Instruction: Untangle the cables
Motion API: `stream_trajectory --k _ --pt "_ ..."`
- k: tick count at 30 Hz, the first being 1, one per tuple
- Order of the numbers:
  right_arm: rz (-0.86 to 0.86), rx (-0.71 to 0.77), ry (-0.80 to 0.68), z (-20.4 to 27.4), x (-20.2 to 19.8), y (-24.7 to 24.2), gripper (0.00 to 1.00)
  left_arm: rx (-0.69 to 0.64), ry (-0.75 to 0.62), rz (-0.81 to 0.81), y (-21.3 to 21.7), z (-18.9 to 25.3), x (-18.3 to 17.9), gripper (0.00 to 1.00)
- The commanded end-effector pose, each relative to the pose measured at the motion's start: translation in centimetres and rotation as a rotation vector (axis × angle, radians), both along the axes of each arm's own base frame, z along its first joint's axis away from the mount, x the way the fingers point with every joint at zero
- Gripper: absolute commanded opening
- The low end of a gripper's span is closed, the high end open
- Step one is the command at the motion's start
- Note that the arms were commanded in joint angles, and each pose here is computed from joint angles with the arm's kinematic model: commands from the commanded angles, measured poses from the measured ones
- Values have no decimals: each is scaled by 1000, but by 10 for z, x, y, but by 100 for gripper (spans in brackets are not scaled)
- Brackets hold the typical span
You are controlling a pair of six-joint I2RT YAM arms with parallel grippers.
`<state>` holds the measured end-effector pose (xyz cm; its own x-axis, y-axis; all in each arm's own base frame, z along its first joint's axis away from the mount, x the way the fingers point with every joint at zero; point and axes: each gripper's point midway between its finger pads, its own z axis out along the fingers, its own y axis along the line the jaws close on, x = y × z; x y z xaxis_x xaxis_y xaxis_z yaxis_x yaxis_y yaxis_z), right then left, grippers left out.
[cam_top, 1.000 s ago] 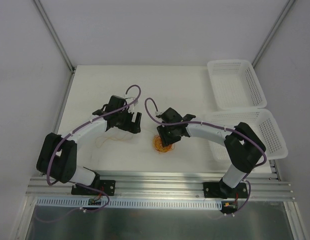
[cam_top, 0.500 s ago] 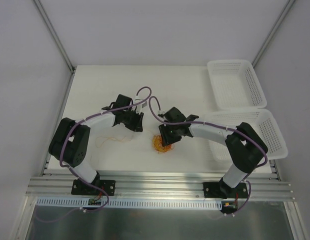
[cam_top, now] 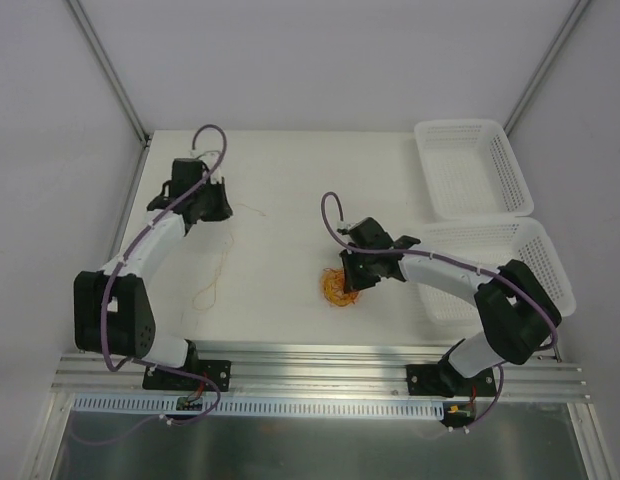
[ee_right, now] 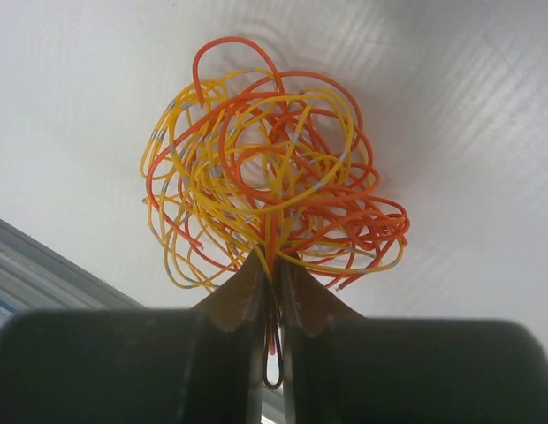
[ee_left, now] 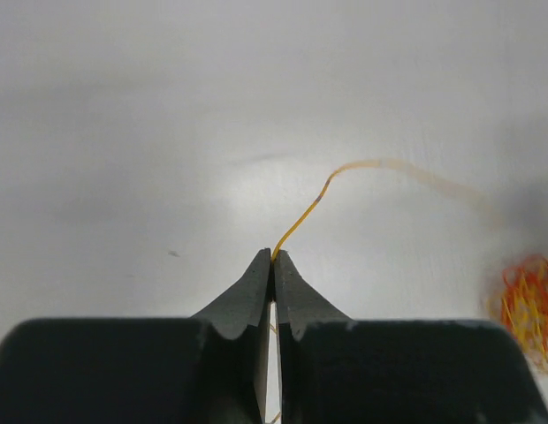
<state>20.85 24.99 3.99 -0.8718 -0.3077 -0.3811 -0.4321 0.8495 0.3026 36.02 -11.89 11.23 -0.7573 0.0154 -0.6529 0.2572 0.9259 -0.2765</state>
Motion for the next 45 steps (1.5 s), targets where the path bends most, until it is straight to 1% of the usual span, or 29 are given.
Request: stream_trajectory --k 1,4,6,7,8,9,11,12,14,15,18,25,28,32,34,39,43,45 --pt "-53 2 -43 14 5 -13 3 83 -69 370 81 50 16 0" --pt "-67 6 -68 25 11 -14 3 85 -70 466 106 64 14 0" --pt "-64 10 -75 32 14 -12 3 76 -81 466 105 74 11 0" --pt "-60 20 -73 35 15 -9 5 15 -80 417 92 80 10 0" --pt "-61 39 -84 43 20 -3 9 -21 -79 410 86 83 9 0" --pt "-58 50 -88 47 22 1 18 -61 -84 392 79 90 7 0" --pt "-56 74 -105 60 30 9 30 -157 -63 356 61 96 2 0" --pt "-53 86 -113 66 32 12 42 -190 -62 346 56 101 -1 0" --pt "-39 123 -133 81 34 19 54 -269 -35 323 42 106 -7 0" --pt "-37 148 -156 93 38 24 65 -289 -34 319 39 109 -10 0" --pt "-16 206 -219 119 41 34 75 -346 -24 297 22 119 -18 0" --pt "117 478 -321 176 27 94 76 -480 51 318 -21 133 -31 0" --pt "161 552 -346 192 21 117 75 -521 69 328 -37 141 -35 0" --pt "194 633 -377 213 16 137 74 -558 91 362 -46 145 -36 0" --pt "198 643 -379 216 15 143 75 -565 91 367 -50 146 -37 0" --pt "170 611 -378 206 26 153 73 -593 98 371 -57 150 -41 0" --pt "170 601 -366 198 32 160 66 -615 97 373 -60 153 -45 0" --pt "172 597 -360 195 34 164 60 -623 100 377 -60 153 -47 0"
